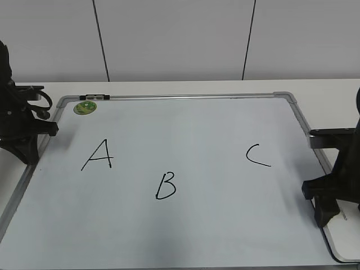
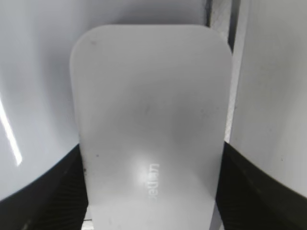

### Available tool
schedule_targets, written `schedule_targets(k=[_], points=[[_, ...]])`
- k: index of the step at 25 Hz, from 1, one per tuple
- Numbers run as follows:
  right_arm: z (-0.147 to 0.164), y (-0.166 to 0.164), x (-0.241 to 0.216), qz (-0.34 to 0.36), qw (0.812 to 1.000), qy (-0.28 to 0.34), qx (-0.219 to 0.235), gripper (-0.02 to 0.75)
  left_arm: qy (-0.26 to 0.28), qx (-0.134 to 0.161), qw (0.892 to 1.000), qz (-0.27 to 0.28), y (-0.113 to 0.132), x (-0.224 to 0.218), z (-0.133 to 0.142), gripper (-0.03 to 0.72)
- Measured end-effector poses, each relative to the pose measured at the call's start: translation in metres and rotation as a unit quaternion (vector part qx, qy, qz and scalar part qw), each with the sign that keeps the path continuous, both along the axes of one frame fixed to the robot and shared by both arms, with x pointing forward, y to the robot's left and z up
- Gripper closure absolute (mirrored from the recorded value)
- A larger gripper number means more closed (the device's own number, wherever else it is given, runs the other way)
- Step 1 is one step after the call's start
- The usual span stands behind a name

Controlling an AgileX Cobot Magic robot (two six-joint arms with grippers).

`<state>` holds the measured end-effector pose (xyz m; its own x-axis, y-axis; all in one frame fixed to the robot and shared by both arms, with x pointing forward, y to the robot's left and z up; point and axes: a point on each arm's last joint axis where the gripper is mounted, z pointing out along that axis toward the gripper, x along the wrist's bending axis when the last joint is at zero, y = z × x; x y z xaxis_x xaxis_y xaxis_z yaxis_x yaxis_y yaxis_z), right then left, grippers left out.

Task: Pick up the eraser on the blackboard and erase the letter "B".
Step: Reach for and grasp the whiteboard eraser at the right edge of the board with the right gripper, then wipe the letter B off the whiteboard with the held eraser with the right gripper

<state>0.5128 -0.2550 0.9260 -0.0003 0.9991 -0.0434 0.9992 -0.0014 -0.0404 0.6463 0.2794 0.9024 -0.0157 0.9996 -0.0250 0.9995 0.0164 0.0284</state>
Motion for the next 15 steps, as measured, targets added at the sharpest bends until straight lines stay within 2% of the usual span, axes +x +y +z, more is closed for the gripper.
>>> schedule_targets(k=[5,8,15], points=[[0.028,0.015,0.022,0.022,0.999,-0.020,0.022,0.214,0.000,0.000,1.000,0.000,0.000,0.000,0.000,0.654],[0.052,0.042,0.040,0.057,0.997,-0.044,0.040,0.214,0.000,0.000,1.000,0.000,0.000,0.000,0.000,0.654],[0.056,0.109,0.070,0.134,0.990,-0.025,0.042,0.214,0.000,0.000,1.000,0.000,0.000,0.000,0.000,0.654]])
